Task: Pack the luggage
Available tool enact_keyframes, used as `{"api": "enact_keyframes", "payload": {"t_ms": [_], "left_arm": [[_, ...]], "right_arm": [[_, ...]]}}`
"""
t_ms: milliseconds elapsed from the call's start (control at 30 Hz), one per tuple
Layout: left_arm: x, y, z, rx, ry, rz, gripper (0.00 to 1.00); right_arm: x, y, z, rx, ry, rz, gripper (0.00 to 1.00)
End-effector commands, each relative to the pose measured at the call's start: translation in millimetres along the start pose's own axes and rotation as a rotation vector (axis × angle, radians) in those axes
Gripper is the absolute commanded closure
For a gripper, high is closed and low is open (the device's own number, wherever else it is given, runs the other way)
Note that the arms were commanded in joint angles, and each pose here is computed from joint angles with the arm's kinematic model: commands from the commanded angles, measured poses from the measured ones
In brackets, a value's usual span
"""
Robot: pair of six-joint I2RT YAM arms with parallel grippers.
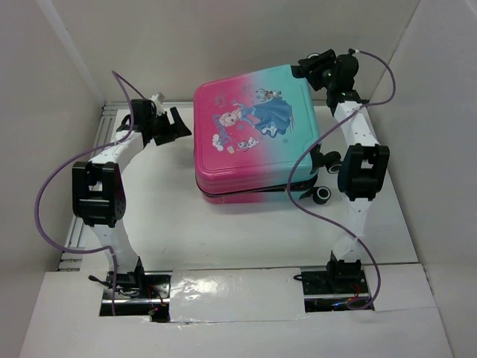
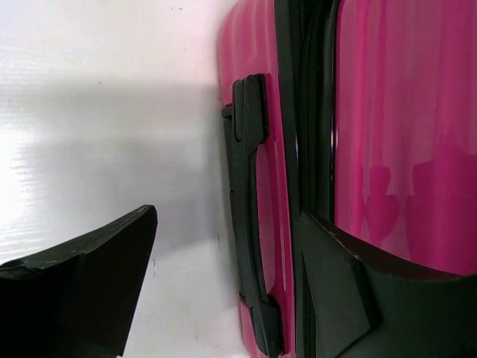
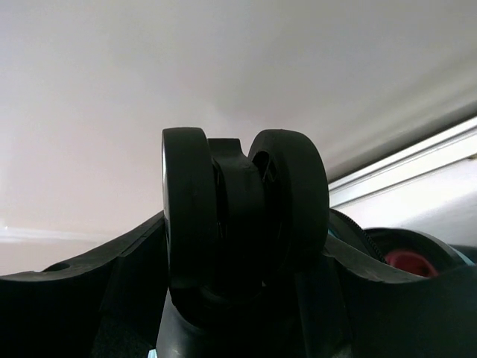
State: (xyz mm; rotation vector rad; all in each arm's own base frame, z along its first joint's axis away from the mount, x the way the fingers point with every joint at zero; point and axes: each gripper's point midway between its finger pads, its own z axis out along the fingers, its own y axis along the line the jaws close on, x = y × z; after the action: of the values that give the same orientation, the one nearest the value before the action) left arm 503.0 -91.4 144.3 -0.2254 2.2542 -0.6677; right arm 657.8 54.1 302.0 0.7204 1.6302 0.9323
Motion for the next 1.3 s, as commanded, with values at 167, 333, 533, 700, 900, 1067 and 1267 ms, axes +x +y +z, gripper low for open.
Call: {"api": "enact_keyframes", "payload": {"t_ms": [167,333,533,700,900,1067,1267], "left_arm": [[-11.3,-14.3,0.4,0.06,-0.037,0.009,0.1],[-19.0,-19.7,-1.7,0.077,-0.051,0.038,0.1],[-19.0,-20.1,5.4,0.092,-0.034,0.035,0.1],[-22.6,-22.0,4.6,0.095,-0.042,0.039,0.1],[-29.5,-25.0,4.6,0.099,-0.051,0.043,0.1],[-24.9,-28.3,5.6,0.101,-0.037,0.043,0.1],[-23.3,-30.7,7.1,0.097,-0.036,0.048,0.1]], "right_arm": [[-13.1,20.9,25.0,-0.135,0.008,-0.148,1.0],[-1.3,-18.2,32.3,-0.042,0.012,-0.142,1.0],[-10.7,-26.2,24.0,0.004,-0.016,-0.182,1.0],[-22.9,-22.0,9.9,0.029,-0.046,-0.204,1.0],[-40.2,-34.7,-3.2,0.059,-0.089,-0.2,1.0],[-47.2,-47.6,0.3,0.045,-0.063,-0.186,1.0],[-40.5,-49.4,22.8,-0.001,0.002,-0.211,1.0]]}}
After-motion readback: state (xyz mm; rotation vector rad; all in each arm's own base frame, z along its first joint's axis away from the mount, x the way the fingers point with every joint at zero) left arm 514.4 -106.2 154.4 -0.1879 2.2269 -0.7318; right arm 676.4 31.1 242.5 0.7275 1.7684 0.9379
